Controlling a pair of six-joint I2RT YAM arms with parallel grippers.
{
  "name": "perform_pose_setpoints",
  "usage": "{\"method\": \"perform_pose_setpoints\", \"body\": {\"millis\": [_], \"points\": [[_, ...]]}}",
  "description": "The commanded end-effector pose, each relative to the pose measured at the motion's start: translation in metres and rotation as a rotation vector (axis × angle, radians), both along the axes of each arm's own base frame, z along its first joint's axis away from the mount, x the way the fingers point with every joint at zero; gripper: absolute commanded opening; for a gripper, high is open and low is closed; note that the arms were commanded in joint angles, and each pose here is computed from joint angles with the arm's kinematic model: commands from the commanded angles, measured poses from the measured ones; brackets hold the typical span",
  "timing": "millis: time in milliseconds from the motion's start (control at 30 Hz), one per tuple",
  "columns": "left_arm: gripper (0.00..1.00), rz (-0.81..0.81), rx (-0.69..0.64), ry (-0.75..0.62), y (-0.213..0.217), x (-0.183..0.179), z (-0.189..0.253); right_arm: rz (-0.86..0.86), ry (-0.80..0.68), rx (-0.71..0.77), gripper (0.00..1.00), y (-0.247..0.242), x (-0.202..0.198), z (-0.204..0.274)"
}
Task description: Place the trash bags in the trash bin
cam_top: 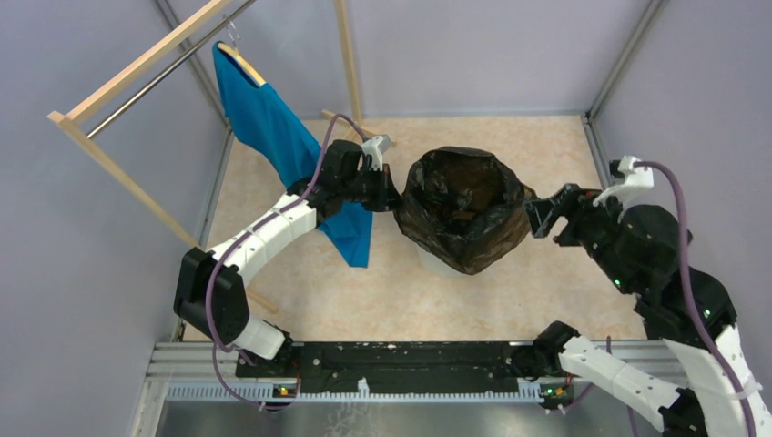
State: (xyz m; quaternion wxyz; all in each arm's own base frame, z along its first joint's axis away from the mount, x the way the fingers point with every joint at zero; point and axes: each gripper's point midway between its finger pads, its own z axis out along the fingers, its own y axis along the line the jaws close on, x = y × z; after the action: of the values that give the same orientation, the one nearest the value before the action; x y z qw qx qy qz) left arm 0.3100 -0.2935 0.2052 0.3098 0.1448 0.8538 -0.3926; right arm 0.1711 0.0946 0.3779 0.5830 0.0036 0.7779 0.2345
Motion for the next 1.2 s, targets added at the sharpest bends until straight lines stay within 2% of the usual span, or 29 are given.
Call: {"method": "perform_pose_setpoints", "body": {"millis": [0, 100, 233, 333, 400, 600, 700, 767, 833, 1000, 1167], "points": [[0.01, -0.012, -0.054, -0.062, -0.007, 0.009, 0.027, -0.392, 0.095, -0.253, 0.76, -0.049, 0.045, -0.032], [0.01, -0.005, -0.043, -0.070, -0.005, 0.010, 0.027, -0.418, 0.094, -0.222, 0.76, -0.046, 0.060, -0.039], [0.01, -0.005, -0.050, -0.066, -0.005, 0.008, 0.027, -0.275, 0.121, -0.019, 0.76, -0.024, 0.083, -0.049], [0.01, -0.014, -0.064, -0.062, -0.007, 0.007, 0.027, -0.141, 0.184, 0.148, 0.66, -0.014, 0.096, -0.061], [0.01, -0.015, -0.066, -0.062, -0.007, 0.007, 0.027, -0.107, 0.191, 0.202, 0.63, -0.011, 0.100, -0.068], [0.01, -0.022, -0.070, -0.065, -0.009, 0.008, 0.027, -0.018, 0.199, 0.276, 0.62, 0.007, 0.102, -0.088], [0.01, -0.027, -0.074, -0.059, -0.010, 0.007, 0.025, -0.022, 0.233, 0.292, 0.51, 0.008, 0.105, -0.111], [0.01, -0.031, -0.074, -0.049, -0.011, 0.006, 0.022, -0.054, 0.262, 0.282, 0.38, 0.004, 0.106, -0.129], [0.01, -0.032, -0.071, -0.035, -0.011, 0.005, 0.017, -0.082, 0.284, 0.275, 0.32, 0.000, 0.108, -0.146], [0.01, -0.034, -0.077, -0.005, -0.011, 0.001, 0.006, -0.091, 0.324, 0.286, 0.23, 0.001, 0.112, -0.182], [0.00, -0.040, -0.088, 0.031, -0.013, -0.003, -0.005, -0.113, 0.381, 0.278, 0.22, -0.001, 0.115, -0.212]]}}
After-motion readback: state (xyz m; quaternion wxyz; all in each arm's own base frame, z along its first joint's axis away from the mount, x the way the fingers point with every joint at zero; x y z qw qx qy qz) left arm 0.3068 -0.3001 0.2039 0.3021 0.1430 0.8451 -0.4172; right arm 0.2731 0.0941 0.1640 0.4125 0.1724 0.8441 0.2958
